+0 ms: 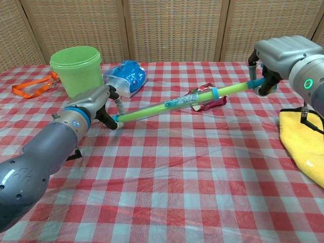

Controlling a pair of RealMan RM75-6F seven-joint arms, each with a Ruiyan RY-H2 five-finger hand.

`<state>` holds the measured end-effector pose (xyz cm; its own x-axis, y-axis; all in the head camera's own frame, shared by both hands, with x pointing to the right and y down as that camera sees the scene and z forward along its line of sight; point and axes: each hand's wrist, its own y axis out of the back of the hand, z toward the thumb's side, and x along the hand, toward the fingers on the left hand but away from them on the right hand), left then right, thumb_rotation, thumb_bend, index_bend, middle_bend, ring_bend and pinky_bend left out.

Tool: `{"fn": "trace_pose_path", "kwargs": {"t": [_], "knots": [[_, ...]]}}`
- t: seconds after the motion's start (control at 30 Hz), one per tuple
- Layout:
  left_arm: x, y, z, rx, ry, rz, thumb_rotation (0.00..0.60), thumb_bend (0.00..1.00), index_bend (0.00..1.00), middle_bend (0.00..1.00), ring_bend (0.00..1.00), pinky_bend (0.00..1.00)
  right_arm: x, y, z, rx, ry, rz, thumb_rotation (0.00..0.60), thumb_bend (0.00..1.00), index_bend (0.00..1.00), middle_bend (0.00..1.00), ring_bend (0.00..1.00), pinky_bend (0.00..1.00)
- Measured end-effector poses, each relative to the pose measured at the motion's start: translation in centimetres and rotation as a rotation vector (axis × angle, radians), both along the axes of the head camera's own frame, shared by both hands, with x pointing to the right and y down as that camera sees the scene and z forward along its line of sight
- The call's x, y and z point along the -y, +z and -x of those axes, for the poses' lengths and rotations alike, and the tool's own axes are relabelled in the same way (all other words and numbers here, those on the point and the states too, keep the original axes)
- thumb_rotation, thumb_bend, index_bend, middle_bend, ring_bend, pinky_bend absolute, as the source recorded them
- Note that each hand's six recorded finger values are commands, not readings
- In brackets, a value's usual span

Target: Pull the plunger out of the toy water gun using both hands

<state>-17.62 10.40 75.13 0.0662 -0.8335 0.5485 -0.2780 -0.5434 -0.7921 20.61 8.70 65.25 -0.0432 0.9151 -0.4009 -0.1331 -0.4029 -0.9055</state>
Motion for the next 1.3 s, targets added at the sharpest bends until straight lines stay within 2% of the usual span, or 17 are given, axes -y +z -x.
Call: {"fn": "trace_pose_path", "kwargs": {"t": [0.33,0.57,1.3], "knots": [[0.3,-1.9,0.5,-0.019,0.002,-0.046,0.6,0.39,0.54,0.0,0.0,0.0,0.5,-1.0,-0.5,0.007,0.005,-0.027,0.6,0.53,0.8,1.0,1.0,0.8],[-0.5,-3.1,2.3,0.001,0.013,-0.07,0.6,0.39,0.54,0.0,0.0,0.0,0.7,-1.3,-1.4,0.008,0.016,-0.04,0.6,0.53,0.8,1.0,1.0,0.8],[-1.7,-3.6,7.7,0.057,-0.014,-0.076,0.6,0.39,0.55,0.0,0.0,0.0,1.8,-0.9,-5.8,-0.049,0.088,-0.072,0.6,0.53,0.8,1.0,1.0,0.8]]}}
